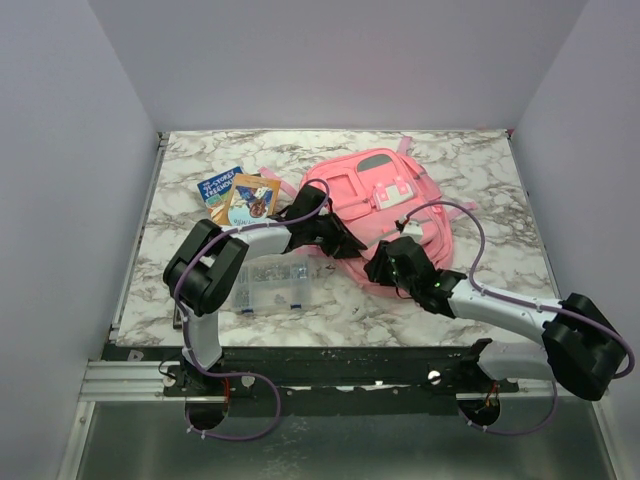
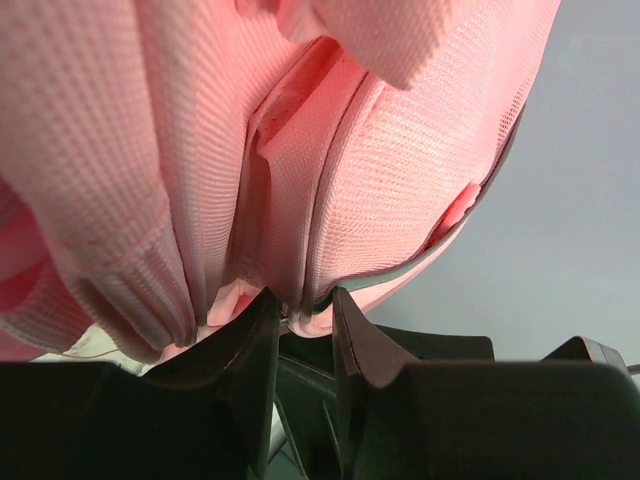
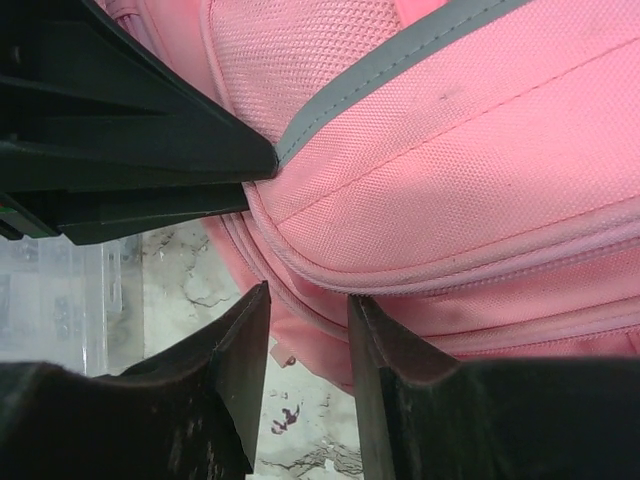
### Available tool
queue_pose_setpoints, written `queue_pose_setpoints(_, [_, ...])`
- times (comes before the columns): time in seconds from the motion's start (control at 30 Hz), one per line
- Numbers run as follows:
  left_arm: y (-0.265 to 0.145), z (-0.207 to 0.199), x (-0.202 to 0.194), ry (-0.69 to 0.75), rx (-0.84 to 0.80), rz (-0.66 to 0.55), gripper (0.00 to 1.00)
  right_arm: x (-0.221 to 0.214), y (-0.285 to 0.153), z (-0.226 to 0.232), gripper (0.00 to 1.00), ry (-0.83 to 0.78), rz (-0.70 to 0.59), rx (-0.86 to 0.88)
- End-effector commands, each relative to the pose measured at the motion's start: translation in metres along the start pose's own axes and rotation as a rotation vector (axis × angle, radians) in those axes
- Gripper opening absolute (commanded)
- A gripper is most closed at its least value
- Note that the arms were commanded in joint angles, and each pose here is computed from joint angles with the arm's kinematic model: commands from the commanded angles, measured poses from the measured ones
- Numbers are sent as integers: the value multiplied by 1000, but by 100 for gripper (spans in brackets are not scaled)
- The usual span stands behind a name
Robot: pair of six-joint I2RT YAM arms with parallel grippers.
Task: Pack the student bag
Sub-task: Zip the student bag at the center of the board.
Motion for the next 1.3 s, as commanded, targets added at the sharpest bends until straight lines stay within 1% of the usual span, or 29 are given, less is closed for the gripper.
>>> queue_pose_setpoints(0.0, [1, 6, 5, 13, 13, -20, 26, -4, 1, 1, 39, 61, -14, 0])
queue_pose_setpoints(0.07, [0, 7, 3, 17, 12, -11, 26, -4, 3, 1, 36, 63, -21, 5])
queue_pose_setpoints(0.17, [0, 9, 2, 17, 17, -9, 25, -4, 5, 2, 26, 44, -5, 2])
queue_pose_setpoints(0.2, [-1, 10, 2, 18, 17, -9, 24, -5, 5, 2, 25, 35, 3, 1])
queue_pose_setpoints(0.23, [-1, 11, 2, 20, 18, -7, 24, -5, 5, 2, 25, 30, 8, 3])
queue_pose_setpoints(0.33, [-3, 12, 1, 23, 20, -12, 22, -5, -2, 2, 33, 19, 3, 32])
queue_pose_setpoints(0.43, [-3, 12, 1, 24, 19, -8, 19, -4, -4, 2, 37, 10, 1, 38])
queue_pose_setpoints(0.5, [-3, 10, 1, 25, 14, -4, 16, -5, 1, 4, 37, -14, 8, 43])
queue_pose_setpoints(0.57, [-3, 9, 1, 21, 13, 2, 14, -4, 6, 7, 35, -46, 24, 47])
queue_pose_setpoints(0.67, [-6, 10, 0, 14, 12, -3, 13, -5, 8, 7, 25, -54, 35, 40])
queue_pose_setpoints(0.73, [-7, 9, 0, 16, 10, -7, 12, -5, 8, 7, 23, -57, 25, 44])
queue_pose_setpoints(0.8, [-7, 10, -1, 15, 10, -4, 9, -2, 9, 6, 23, -72, 12, 36])
queue_pose_setpoints(0.87, [-7, 9, -1, 15, 9, 1, 6, 0, 13, 5, 29, -96, -3, 20])
queue_pose_setpoints(1.07, [-6, 10, -3, 15, 11, 13, 0, 7, 30, 9, 36, -176, -23, -8])
queue_pose_setpoints(1.17, [-7, 10, -3, 12, 10, 9, 0, 15, 28, 12, 40, -190, -76, 15])
queue_pose_setpoints(1.27, [-7, 12, -3, 2, 15, -8, 0, 24, 27, 16, 40, -183, -116, 17])
Point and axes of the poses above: each gripper's point midway between its finger pads, its own y axis out along the fingers, its own z axis along the line the jaws close on, x = y × z, the point moved 7 cm from there along -y, back along the fingers, and after that the axes turned 4 degrees about -y, right-handed, at the moved point
